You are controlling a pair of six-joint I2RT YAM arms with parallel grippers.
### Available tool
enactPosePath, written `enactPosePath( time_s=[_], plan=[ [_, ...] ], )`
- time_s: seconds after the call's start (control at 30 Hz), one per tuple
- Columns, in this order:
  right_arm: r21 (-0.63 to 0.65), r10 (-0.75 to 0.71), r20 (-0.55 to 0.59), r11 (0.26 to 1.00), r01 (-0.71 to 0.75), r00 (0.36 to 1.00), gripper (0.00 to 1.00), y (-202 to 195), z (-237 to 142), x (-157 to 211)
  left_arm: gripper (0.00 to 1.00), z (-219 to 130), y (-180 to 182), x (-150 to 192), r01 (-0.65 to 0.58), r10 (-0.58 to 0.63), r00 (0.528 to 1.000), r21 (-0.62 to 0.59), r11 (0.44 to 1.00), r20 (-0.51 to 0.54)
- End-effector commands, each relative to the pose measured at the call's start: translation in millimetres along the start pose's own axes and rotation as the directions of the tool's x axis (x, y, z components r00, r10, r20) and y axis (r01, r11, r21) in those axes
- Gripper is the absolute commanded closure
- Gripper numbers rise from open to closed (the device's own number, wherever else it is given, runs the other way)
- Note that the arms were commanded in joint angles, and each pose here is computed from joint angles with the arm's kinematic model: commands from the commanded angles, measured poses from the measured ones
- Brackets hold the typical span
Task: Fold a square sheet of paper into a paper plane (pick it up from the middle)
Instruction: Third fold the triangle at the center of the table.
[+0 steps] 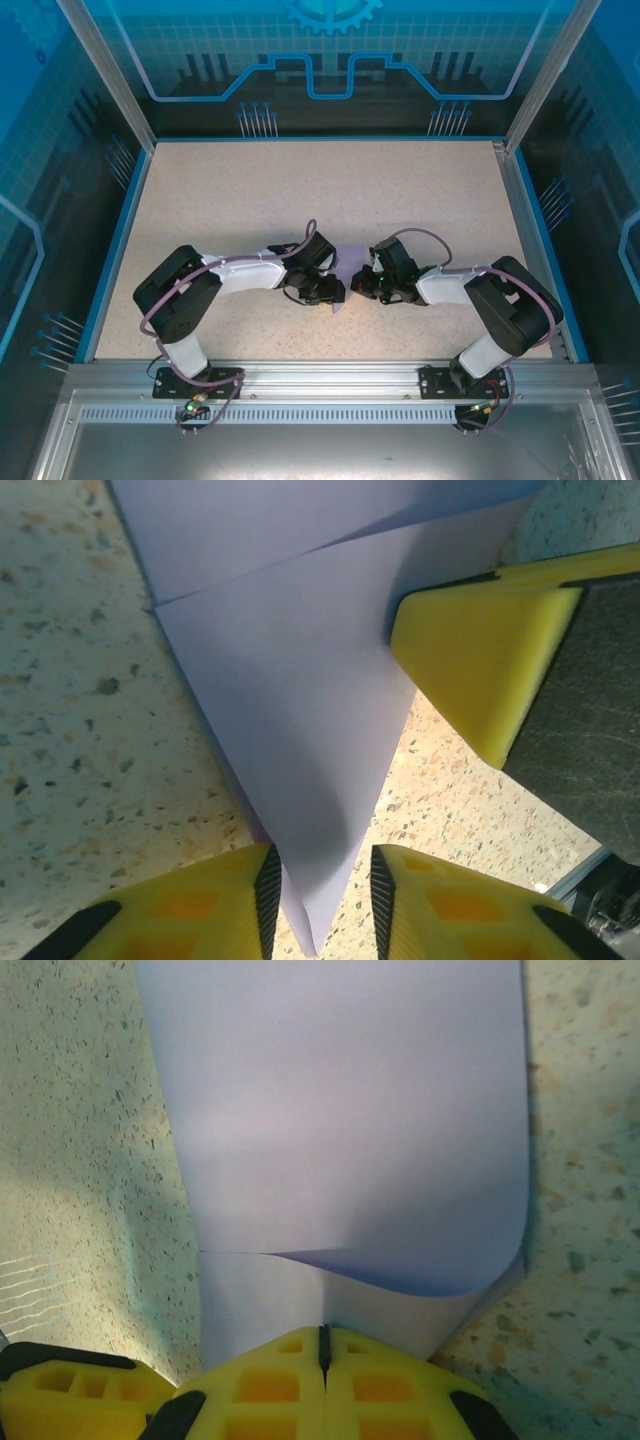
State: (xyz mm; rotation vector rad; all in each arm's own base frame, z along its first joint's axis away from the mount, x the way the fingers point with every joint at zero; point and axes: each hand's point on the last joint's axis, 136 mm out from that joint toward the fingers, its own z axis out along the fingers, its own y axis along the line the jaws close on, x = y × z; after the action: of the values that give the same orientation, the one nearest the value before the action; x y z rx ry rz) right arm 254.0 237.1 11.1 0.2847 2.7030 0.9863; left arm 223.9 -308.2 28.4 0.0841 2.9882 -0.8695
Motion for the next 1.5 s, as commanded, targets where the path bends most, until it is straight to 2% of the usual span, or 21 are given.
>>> enactPosePath(
  time_s=[0.0,0.2,0.47,0.67,1.2,1.47],
  plan=[
    [0.099,0.064,-0.044,0.993,-0.059,0.997,0.96,-33.9,-0.5,16.3,0.70,-0.6,0.5,-1.0,0.008,-0.007,1.000,-0.011,1.000,0.014],
    [0.097,0.063,-0.047,0.994,-0.058,0.997,0.96,-35.0,-0.2,18.4,0.74,5.5,9.5,-1.2,-0.002,0.002,1.000,-0.055,0.998,0.003],
    [0.091,0.065,-0.050,0.994,-0.060,0.997,0.97,-35.2,0.2,18.8,0.87,5.0,12.6,-3.1,-0.009,0.010,1.000,-0.075,0.997,0.011],
    [0.091,0.060,-0.054,0.994,-0.055,0.997,0.97,-35.8,0.4,19.9,0.92,4.5,15.1,-5.3,-0.016,0.018,1.000,-0.096,0.995,0.017],
    [0.083,0.047,-0.048,0.996,-0.043,0.998,0.96,-32.2,-2.2,17.2,0.92,12.0,26.0,-4.7,-0.030,0.030,1.000,-0.145,0.989,-0.005],
    [0.022,0.016,-0.001,1.000,-0.015,1.000,0.88,-12.3,-15.7,6.9,0.92,17.1,35.2,-1.2,-0.045,0.040,0.999,-0.178,0.983,-0.029]
  ],
)
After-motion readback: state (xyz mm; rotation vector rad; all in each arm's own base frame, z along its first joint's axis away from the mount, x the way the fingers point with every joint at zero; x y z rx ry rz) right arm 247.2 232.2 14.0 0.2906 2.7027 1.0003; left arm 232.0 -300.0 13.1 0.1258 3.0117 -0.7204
